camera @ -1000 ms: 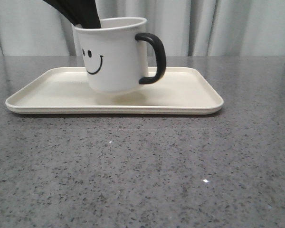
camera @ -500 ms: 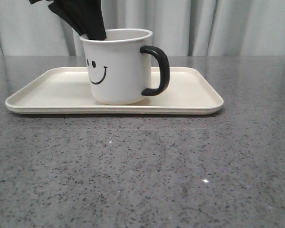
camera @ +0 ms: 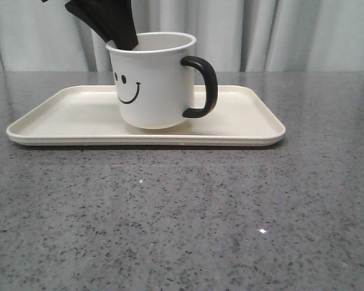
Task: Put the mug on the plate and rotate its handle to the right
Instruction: 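Lower the mug onto the tray and open the left gripper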
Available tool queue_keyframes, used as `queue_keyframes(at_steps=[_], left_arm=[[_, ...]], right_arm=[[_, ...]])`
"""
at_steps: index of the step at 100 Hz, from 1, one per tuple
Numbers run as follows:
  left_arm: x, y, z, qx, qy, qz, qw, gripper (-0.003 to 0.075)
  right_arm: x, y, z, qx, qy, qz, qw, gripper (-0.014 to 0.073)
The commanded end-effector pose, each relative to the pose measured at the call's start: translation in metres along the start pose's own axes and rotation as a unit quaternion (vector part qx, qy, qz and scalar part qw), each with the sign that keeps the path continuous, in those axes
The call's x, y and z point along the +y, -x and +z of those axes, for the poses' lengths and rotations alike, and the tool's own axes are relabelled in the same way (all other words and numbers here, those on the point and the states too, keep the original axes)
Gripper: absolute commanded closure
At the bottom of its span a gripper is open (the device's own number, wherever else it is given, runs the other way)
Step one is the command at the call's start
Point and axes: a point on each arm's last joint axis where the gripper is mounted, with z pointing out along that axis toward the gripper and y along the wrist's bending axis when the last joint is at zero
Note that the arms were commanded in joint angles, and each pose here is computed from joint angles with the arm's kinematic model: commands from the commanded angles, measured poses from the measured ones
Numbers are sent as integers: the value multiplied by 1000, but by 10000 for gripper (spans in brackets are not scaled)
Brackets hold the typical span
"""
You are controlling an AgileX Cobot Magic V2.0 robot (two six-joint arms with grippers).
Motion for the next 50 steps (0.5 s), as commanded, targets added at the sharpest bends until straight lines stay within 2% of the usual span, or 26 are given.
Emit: queue_keyframes(at_steps=[1, 26, 50], left_arm=[[-9, 8, -28, -63, -5, 9, 998, 740], [-6, 11, -26, -71, 9, 9, 997, 740], [-2, 11, -8, -44, 7, 5, 999, 740]], right_arm=[[-3, 9, 2, -13, -15, -2, 1000, 160], [-3, 9, 2, -13, -15, -2, 1000, 160], [-3, 9, 2, -13, -15, -2, 1000, 160]])
